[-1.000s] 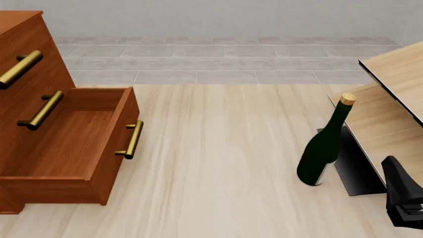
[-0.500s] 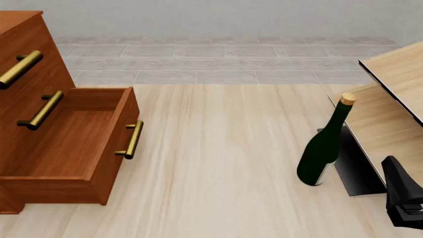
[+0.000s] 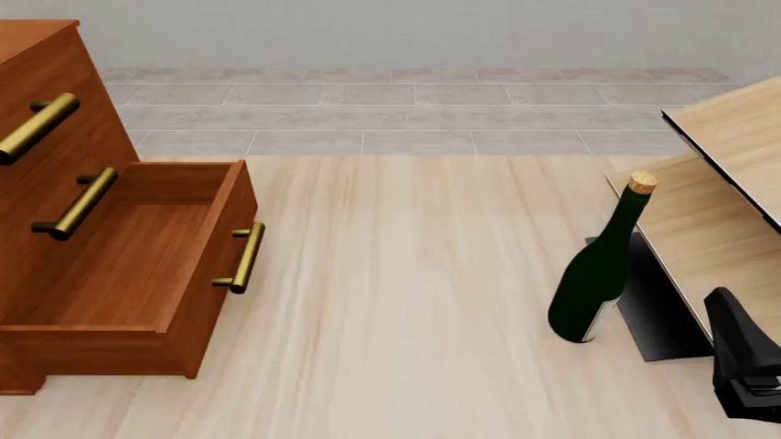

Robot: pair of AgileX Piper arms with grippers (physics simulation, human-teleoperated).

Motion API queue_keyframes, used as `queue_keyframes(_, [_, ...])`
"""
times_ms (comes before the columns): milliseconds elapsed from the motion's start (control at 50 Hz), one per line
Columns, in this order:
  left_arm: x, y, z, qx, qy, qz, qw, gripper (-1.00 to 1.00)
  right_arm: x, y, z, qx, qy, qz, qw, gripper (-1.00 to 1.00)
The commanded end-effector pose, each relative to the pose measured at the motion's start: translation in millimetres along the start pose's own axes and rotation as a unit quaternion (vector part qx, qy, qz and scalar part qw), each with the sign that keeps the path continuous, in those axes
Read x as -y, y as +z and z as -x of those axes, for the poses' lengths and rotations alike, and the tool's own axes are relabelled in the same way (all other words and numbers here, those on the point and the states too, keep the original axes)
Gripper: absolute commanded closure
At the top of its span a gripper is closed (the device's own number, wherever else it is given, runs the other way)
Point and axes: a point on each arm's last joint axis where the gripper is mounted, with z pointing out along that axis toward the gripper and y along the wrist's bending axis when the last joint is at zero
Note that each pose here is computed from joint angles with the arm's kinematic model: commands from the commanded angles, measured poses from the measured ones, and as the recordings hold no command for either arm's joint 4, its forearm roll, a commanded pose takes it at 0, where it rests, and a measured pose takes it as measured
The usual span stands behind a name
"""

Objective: Put the bowl on top of the cabinet.

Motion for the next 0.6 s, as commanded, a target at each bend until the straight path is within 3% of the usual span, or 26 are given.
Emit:
queue_keyframes(20, [14.5, -32.4, 19.8, 0.035, -0.015, -0.03, 0.9988, -1.0, 0.0, 0.0, 0.0, 0.0, 0.0, 0.0, 1.0, -1.0])
queue_keyframes(600, [23.9, -47.7, 28.4, 0.049, -0.014, -0.053, 0.9973, -1.0, 0.0, 0.0, 0.0, 0.0, 0.0, 0.0, 1.0, -1.0])
